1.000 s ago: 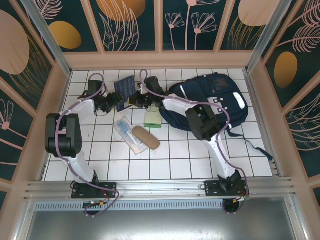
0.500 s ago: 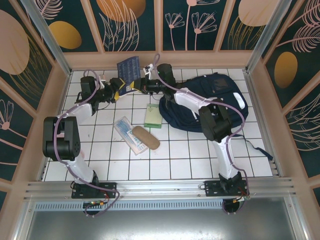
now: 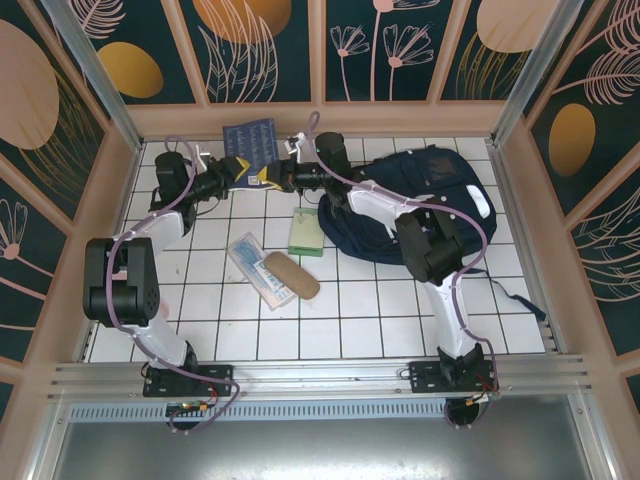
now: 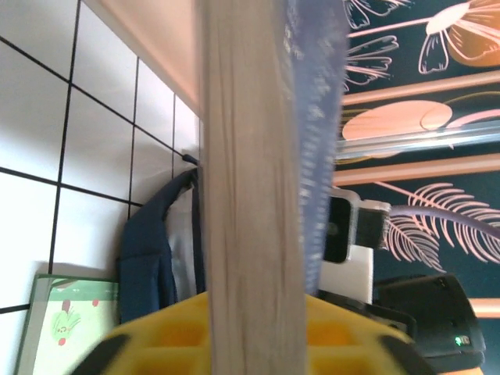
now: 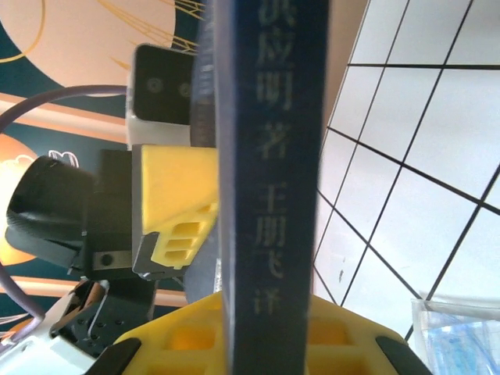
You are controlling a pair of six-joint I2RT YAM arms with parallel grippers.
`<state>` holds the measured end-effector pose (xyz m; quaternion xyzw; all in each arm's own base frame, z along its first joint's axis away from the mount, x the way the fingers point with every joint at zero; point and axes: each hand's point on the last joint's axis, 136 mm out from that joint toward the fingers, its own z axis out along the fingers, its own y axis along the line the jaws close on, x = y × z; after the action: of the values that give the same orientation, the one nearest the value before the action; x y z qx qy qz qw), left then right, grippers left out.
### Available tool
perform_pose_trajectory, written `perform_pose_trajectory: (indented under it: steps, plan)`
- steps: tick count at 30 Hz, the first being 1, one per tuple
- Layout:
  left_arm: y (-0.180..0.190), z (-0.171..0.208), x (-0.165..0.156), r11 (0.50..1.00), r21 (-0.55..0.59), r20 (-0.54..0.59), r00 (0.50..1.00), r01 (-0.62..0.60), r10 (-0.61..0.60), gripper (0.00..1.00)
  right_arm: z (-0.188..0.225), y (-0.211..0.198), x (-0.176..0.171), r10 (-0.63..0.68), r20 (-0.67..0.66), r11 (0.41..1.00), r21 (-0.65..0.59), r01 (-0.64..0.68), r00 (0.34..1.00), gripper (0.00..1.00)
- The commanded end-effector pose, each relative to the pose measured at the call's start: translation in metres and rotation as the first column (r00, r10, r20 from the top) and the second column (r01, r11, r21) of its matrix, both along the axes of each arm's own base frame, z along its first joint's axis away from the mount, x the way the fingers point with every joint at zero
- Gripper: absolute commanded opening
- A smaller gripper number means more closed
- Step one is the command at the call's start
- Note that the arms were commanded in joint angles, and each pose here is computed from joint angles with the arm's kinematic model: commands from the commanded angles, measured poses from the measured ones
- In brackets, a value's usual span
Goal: Pack books, pencil case, and school supplies into a backpack
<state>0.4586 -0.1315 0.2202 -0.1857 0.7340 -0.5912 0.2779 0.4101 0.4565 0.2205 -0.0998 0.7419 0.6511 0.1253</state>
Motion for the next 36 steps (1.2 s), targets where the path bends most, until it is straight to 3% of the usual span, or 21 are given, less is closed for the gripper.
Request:
perform_pose_trajectory:
  steps: [1,8,12,13,15,17,22,26,28,36]
  plan:
    - [-0.004,0.022,-0.006,1.000,-0.009,0.075,0.997,0.017,-0.017,0.00,0.029,-0.007,-0.012,0.010,0.116,1.000,-0.011,-0.009,0.993,0.18]
    - [-0.004,0.027,-0.009,0.999,0.024,0.090,0.996,0.023,-0.025,0.04,0.010,-0.040,-0.002,-0.077,0.132,0.988,-0.123,0.094,0.988,0.23]
    - [-0.005,0.025,-0.011,0.999,0.029,0.089,0.995,0.034,-0.036,0.12,0.011,-0.040,-0.002,-0.078,0.129,0.989,-0.114,0.093,0.989,0.15]
    - [-0.005,0.025,-0.012,0.999,0.031,0.090,0.995,0.036,-0.038,0.18,0.012,-0.040,-0.002,-0.079,0.127,0.990,-0.106,0.093,0.989,0.10]
    - [-0.005,0.023,-0.013,0.998,0.041,0.086,0.995,0.041,-0.045,0.42,0.015,-0.039,-0.001,-0.080,0.124,0.992,-0.088,0.092,0.989,0.02]
    - [-0.005,0.019,-0.012,0.997,0.061,0.078,0.996,0.041,-0.046,0.50,0.020,-0.040,0.002,-0.092,0.131,0.992,-0.078,0.103,0.987,0.00]
    - [-0.004,0.015,-0.012,0.995,0.093,0.070,0.996,0.040,-0.047,0.51,0.025,-0.045,0.008,-0.117,0.146,0.988,-0.083,0.130,0.982,0.00]
    - [-0.006,0.026,-0.013,0.997,0.063,0.104,0.993,0.050,-0.057,0.42,0.023,-0.048,0.010,-0.127,0.141,0.986,-0.089,0.141,0.982,0.00]
    - [-0.006,0.028,-0.013,0.997,0.058,0.108,0.992,0.054,-0.060,0.42,0.022,-0.048,0.010,-0.126,0.137,0.986,-0.088,0.139,0.983,0.00]
    - [-0.002,0.001,-0.003,0.997,0.077,0.042,0.999,0.021,-0.024,0.72,0.063,-0.038,-0.003,-0.065,0.156,0.997,0.048,0.058,0.986,0.00]
